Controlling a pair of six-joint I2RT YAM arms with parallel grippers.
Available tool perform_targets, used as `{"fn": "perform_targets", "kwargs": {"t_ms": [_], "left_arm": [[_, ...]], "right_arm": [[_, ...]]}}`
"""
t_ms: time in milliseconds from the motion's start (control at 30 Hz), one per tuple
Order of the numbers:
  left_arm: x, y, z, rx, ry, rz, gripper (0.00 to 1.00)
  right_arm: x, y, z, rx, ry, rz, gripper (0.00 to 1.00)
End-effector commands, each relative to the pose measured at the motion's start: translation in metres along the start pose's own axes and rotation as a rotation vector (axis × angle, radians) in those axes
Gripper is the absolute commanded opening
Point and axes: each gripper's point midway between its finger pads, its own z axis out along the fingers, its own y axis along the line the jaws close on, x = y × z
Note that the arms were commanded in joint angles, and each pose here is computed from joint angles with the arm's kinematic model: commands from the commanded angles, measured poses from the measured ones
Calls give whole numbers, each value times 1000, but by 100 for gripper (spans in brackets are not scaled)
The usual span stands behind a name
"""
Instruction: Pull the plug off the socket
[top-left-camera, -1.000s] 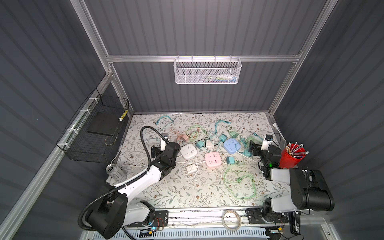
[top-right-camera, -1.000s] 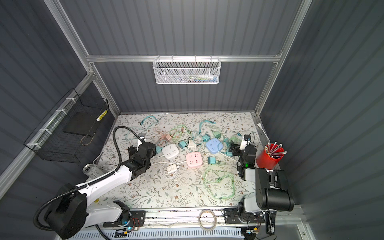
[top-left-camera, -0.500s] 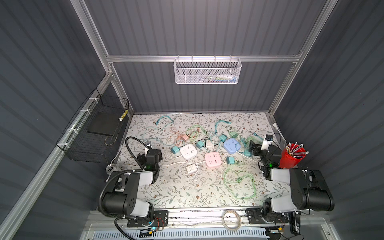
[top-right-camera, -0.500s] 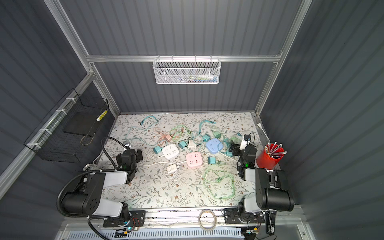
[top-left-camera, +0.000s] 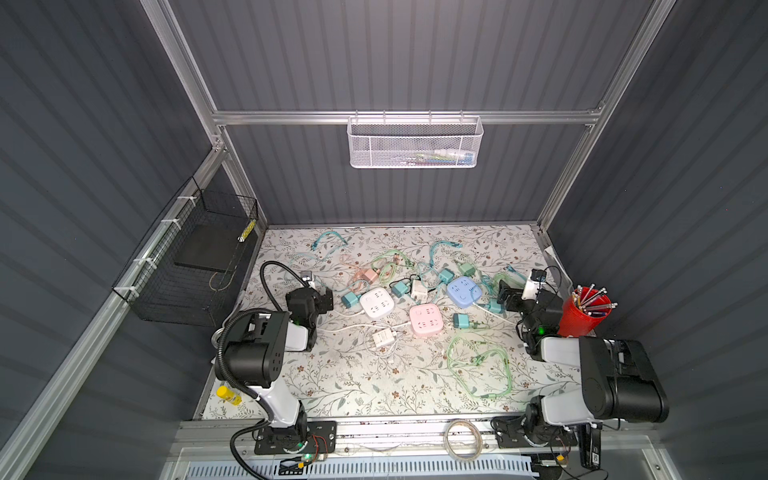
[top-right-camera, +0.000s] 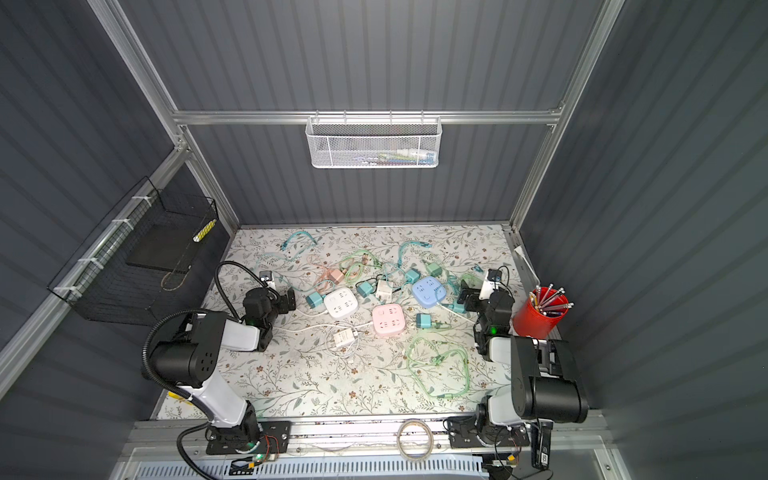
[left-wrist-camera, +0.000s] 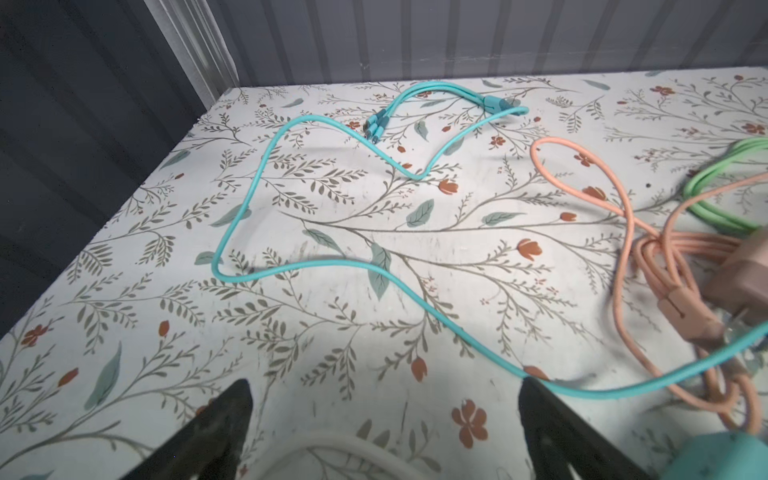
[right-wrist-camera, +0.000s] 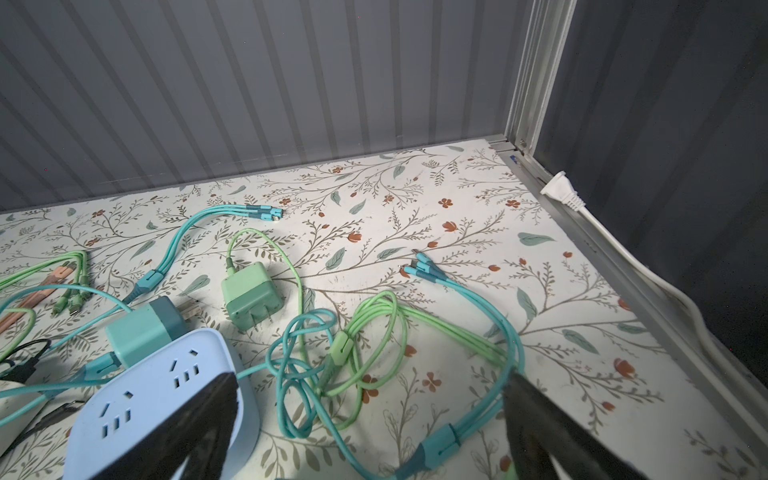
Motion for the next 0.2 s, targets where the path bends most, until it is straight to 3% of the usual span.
{"fn": "perform_targets", "kwargs": {"t_ms": [0, 167], "left_arm": [[0, -6, 2, 41, 4, 1, 100], [0, -5, 1, 37, 5, 0, 100]], "right_arm": [[-2, 1, 3, 11, 0, -20, 99], [-3, 2, 2, 8, -7, -21, 99]]}}
